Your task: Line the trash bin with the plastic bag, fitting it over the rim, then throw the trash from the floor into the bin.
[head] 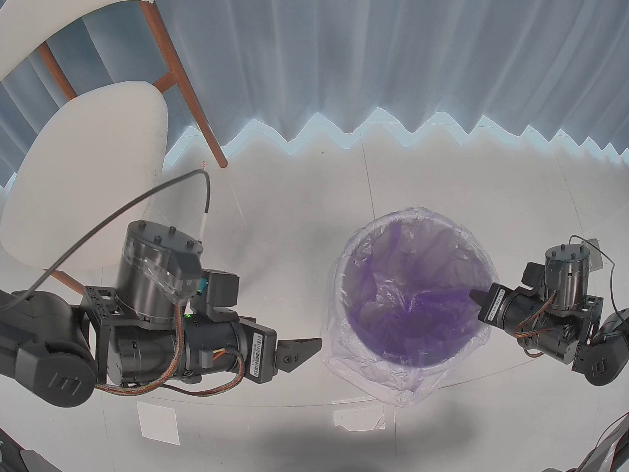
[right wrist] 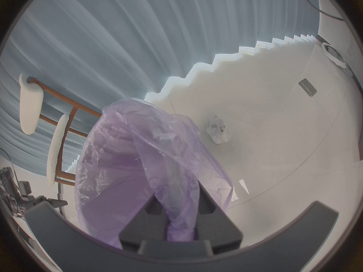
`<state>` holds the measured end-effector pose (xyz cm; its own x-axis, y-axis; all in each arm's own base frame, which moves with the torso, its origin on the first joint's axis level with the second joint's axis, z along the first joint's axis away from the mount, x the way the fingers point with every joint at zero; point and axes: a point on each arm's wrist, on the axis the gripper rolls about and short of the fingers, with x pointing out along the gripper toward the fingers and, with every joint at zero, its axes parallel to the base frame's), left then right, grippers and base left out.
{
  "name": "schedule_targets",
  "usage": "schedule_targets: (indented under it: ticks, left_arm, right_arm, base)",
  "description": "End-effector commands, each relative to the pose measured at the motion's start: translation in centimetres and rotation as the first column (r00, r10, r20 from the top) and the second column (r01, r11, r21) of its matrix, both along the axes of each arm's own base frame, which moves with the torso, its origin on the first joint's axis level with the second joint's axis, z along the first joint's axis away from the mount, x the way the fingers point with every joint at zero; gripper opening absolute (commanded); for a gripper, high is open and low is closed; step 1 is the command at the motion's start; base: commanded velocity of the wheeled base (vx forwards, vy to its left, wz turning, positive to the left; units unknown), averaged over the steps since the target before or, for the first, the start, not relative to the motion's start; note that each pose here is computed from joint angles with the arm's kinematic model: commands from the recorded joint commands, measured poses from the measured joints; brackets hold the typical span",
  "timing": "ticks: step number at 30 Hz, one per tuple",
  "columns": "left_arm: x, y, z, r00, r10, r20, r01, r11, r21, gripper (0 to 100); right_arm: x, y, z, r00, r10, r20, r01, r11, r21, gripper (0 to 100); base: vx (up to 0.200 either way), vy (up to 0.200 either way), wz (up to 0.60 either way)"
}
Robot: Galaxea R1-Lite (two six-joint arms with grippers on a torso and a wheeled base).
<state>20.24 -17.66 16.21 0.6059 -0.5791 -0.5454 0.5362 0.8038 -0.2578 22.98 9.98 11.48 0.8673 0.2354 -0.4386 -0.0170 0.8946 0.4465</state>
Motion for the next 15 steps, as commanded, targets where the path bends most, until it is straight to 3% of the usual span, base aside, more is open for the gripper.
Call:
schedule_targets:
  ticks: [1,11,15]
  left_arm:
    - [-0.4,-0.5,0.4,1.000,-0.012,0.017,0.012,1.000,-0.003,100]
    - [-0.1,-1.6,0.2,0.999,-0.015,0.028,0.014,0.998,0.066,100]
    - [0.4,-3.9,0.8,0.999,-0.015,0.029,0.012,0.995,0.099,100]
  right_arm:
    - [-0.2,0.5,-0.2,1.000,0.017,-0.006,-0.017,1.000,-0.005,0]
    - [-0.3,1.2,-0.3,0.999,0.042,-0.006,-0.042,0.999,-0.019,0]
    - [0.0,1.9,-0.3,0.999,0.038,0.007,-0.038,0.999,-0.039,0]
  base:
    - [0.000,0.000,0.00]
    - [0.000,0.000,0.00]
    - [0.000,0.000,0.00]
